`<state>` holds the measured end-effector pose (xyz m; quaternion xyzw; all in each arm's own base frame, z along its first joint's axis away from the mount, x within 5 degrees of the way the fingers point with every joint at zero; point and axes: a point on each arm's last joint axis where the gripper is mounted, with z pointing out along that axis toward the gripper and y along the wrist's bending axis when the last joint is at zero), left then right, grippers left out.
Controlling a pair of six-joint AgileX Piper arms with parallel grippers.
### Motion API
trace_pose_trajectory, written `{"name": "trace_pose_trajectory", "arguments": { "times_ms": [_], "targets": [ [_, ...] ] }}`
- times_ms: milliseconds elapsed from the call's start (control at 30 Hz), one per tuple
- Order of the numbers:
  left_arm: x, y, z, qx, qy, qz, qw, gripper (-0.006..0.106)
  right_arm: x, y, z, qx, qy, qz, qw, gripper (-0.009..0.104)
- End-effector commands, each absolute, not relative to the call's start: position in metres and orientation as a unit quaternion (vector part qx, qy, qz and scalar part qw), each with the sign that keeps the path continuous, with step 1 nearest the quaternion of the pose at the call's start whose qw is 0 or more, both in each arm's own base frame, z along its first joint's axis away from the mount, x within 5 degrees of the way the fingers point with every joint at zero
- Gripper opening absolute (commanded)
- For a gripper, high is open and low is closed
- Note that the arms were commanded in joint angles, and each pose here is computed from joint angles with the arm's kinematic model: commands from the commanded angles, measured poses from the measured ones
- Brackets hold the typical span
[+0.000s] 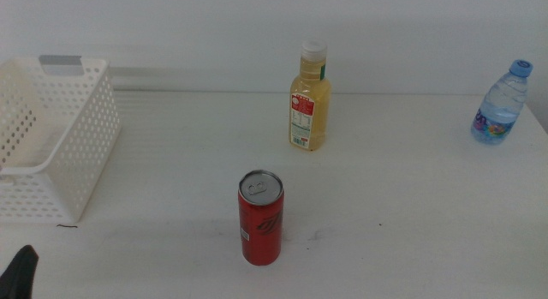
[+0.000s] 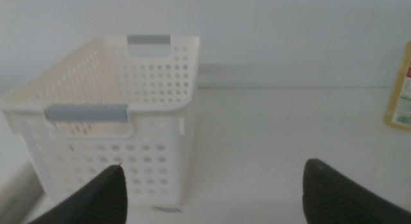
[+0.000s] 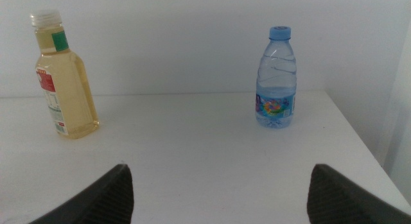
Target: Use arms to grab the bottles and put them into the dustbin to the left of the table.
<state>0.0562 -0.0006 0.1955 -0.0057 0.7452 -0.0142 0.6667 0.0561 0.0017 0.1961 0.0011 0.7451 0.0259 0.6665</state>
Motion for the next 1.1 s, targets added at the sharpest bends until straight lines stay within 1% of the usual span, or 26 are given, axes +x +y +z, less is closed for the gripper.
{"name": "trace_pose_trajectory", "arguments": {
  "times_ms": [0,33,67,133,167,367,467,633,767,867,1067],
  "targets": [
    [0.058,-0.002,0.195,-0.022,0.750,-0.038,0.660,0.094,0.056,0.001,0.196,-0.001,0.741,0.018,0.671,0.081],
    [0.062,-0.005,0.192,-0.029,0.765,-0.072,0.640,0.094,0.056,0.001,0.196,-0.001,0.741,0.018,0.671,0.081],
    [0.067,-0.009,0.190,-0.021,0.780,-0.098,0.618,0.094,0.056,0.001,0.196,-0.001,0.741,0.018,0.671,0.081],
    [0.078,-0.019,0.186,0.023,0.802,-0.123,0.585,0.094,0.056,0.001,0.196,-0.001,0.741,0.018,0.671,0.081],
    [0.084,-0.025,0.185,0.048,0.805,-0.135,0.576,0.094,0.056,0.001,0.196,-0.001,0.741,0.018,0.671,0.081],
    [0.099,-0.065,0.179,0.171,0.787,-0.201,0.558,0.094,0.056,0.001,0.196,-0.001,0.741,0.018,0.671,0.081],
    [0.103,-0.081,0.172,0.207,0.781,-0.214,0.549,0.094,0.056,0.001,0.196,-0.001,0.741,0.018,0.671,0.081],
    [0.112,-0.095,0.169,0.220,0.755,-0.221,0.576,0.094,0.056,0.001,0.196,-0.001,0.741,0.018,0.671,0.081],
    [0.114,-0.097,0.167,0.222,0.749,-0.219,0.584,0.094,0.056,0.001,0.196,-0.001,0.741,0.018,0.671,0.081],
    [0.114,-0.097,0.168,0.212,0.751,-0.227,0.583,0.094,0.056,0.001,0.196,-0.001,0.741,0.018,0.671,0.081],
    [0.114,-0.098,0.173,0.213,0.735,-0.232,0.601,0.094,0.056,0.001,0.196,-0.001,0.741,0.018,0.671,0.081]
  ]
}}
